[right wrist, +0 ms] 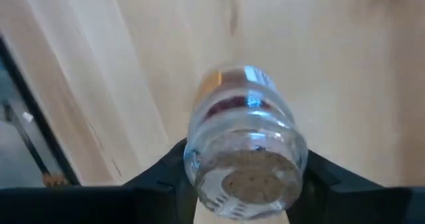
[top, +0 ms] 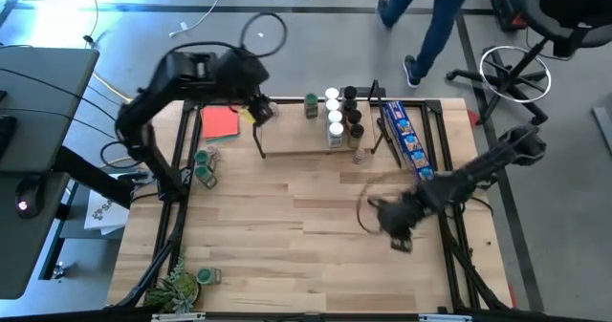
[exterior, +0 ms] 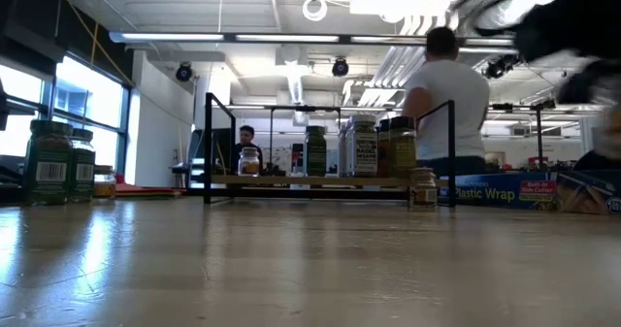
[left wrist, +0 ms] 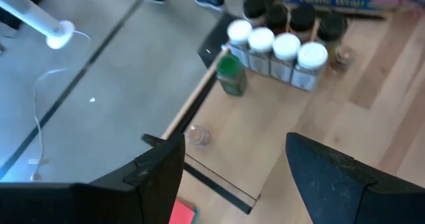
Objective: Shelf spices
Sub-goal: Put the bottom right brown bottle on the shelf aligned with the other brown seasoning bottle
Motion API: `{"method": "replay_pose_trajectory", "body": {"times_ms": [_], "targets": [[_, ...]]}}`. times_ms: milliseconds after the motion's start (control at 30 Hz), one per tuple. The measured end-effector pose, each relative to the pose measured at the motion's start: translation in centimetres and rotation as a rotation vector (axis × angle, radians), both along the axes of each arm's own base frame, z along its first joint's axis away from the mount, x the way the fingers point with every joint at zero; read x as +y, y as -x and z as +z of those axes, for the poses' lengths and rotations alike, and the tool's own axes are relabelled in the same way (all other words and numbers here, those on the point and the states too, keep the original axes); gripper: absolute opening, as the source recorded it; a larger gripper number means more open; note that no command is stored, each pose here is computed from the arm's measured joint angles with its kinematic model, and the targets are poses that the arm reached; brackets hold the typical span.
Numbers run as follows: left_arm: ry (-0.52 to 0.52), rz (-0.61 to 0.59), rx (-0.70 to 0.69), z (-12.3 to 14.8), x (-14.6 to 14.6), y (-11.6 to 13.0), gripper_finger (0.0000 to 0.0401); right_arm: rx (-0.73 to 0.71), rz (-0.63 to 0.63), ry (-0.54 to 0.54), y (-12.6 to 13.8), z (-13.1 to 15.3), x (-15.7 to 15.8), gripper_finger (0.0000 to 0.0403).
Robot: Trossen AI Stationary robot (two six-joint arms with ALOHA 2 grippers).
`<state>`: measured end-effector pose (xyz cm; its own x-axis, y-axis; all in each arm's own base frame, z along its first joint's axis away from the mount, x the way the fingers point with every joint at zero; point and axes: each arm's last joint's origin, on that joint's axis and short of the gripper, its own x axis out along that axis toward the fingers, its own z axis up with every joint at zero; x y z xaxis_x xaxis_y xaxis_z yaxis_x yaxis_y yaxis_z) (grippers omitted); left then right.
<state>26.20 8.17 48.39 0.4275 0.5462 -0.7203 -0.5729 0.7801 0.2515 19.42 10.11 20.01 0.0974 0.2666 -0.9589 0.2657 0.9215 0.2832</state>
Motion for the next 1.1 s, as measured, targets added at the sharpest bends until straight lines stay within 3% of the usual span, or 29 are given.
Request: {"method": "replay_pose_trajectory", "body": {"times_ms": [67, 167, 300, 500, 633, 833, 1100], "targets": [[-0.023, 0.014, -0.024, 0.7, -0.2, 1.1, 0.0258, -0.044, -0.029, 0.002, -1.7, 1.5, -2.0, 0.0131], [-0.039, 0.021, -0.055, 1.6, -0.5, 2.4, 0.0258, -0.097, -0.083, 0.024, -4.4, 3.1, -5.5, 0.0056], [-0.045, 0.021, -0.074, 2.1, -0.8, 3.4, 0.0258, -0.157, -0.117, 0.063, -8.8, 4.3, -9.6, 0.0011], [-0.043, -0.002, -0.067, 2.4, -1.1, 4.2, 0.0258, -0.189, -0.001, 0.107, -16.4, 3.4, -12.1, 0.0007], [-0.033, -0.044, -0.077, 2.6, -1.5, 4.6, 0.0258, -0.231, 0.065, 0.118, -19.1, 3.7, -11.6, 0.0004], [-0.025, -0.086, -0.077, 2.7, -2.0, 4.7, 0.0258, -0.296, 0.072, 0.168, -19.5, 6.1, -10.3, 0.0000], [0.049, -0.222, -0.094, 2.6, -3.6, 4.2, 0.0258, -0.299, 0.052, 0.257, -15.6, 10.1, -8.2, 0.0000]]}}
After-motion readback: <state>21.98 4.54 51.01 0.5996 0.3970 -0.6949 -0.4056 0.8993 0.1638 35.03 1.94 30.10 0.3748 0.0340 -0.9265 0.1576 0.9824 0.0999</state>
